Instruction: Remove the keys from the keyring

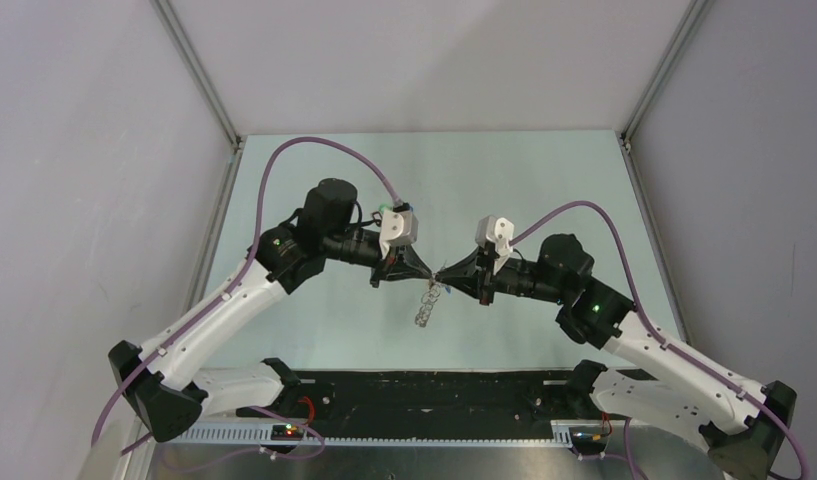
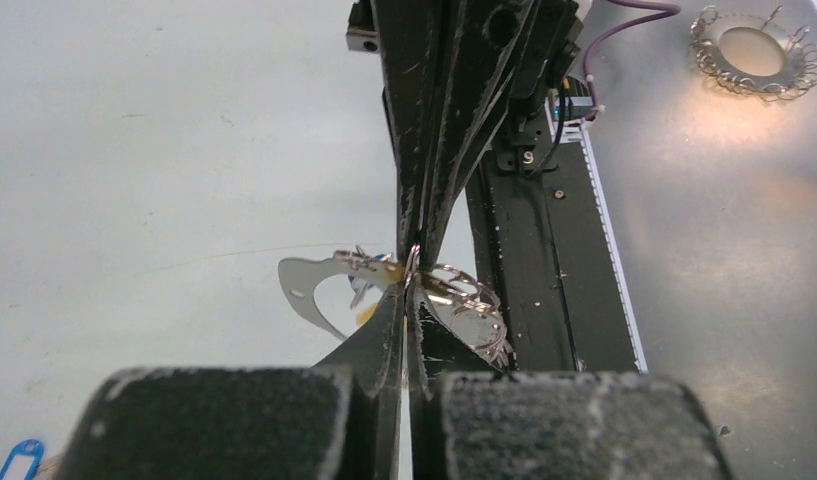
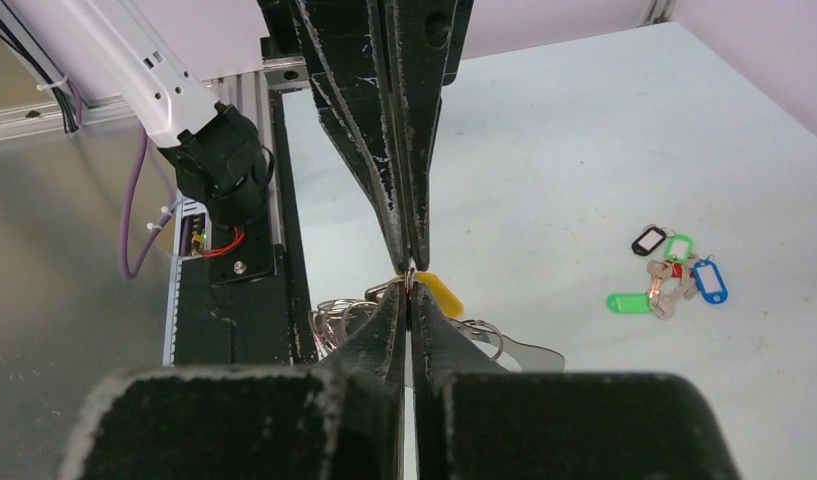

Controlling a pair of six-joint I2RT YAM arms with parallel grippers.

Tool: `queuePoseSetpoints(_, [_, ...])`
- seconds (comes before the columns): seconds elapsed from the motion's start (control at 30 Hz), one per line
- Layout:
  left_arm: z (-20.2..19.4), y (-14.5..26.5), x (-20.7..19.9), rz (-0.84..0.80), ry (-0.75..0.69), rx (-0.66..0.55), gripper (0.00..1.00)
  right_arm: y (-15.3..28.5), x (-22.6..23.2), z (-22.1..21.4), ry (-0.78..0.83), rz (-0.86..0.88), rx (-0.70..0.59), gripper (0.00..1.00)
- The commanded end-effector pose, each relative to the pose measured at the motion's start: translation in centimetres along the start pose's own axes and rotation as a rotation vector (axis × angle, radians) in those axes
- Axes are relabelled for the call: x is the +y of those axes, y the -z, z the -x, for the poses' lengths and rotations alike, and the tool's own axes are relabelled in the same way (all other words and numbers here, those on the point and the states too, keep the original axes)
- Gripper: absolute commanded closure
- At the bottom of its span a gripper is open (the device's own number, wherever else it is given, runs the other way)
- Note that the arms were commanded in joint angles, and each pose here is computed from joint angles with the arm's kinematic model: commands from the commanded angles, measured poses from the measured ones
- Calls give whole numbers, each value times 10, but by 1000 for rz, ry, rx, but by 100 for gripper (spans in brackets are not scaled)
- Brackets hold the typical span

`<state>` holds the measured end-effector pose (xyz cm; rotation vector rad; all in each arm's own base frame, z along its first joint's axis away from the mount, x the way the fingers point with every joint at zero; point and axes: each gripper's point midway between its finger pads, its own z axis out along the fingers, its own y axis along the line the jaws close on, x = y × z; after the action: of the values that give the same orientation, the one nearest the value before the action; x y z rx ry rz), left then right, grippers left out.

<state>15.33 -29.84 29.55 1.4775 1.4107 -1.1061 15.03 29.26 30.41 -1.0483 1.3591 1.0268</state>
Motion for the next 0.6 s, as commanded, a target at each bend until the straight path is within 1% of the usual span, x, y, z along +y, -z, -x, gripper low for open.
queuePoseSetpoints(0.0, [-2,8,10,79,6,23,98,12,6,49,59,5,-135,100])
queuePoseSetpoints(0.1, [-1,7,7,57,10,18,100,12,7,49,56,11,-137,100])
queuePoseSetpoints(0.37, [-2,4,3,25,18,13,100,11,7,55,51,11,-165,100])
queuePoseSetpoints(0.57, [-2,-3,3,-2,54,19,100,5,10,61,49,13,-255,100])
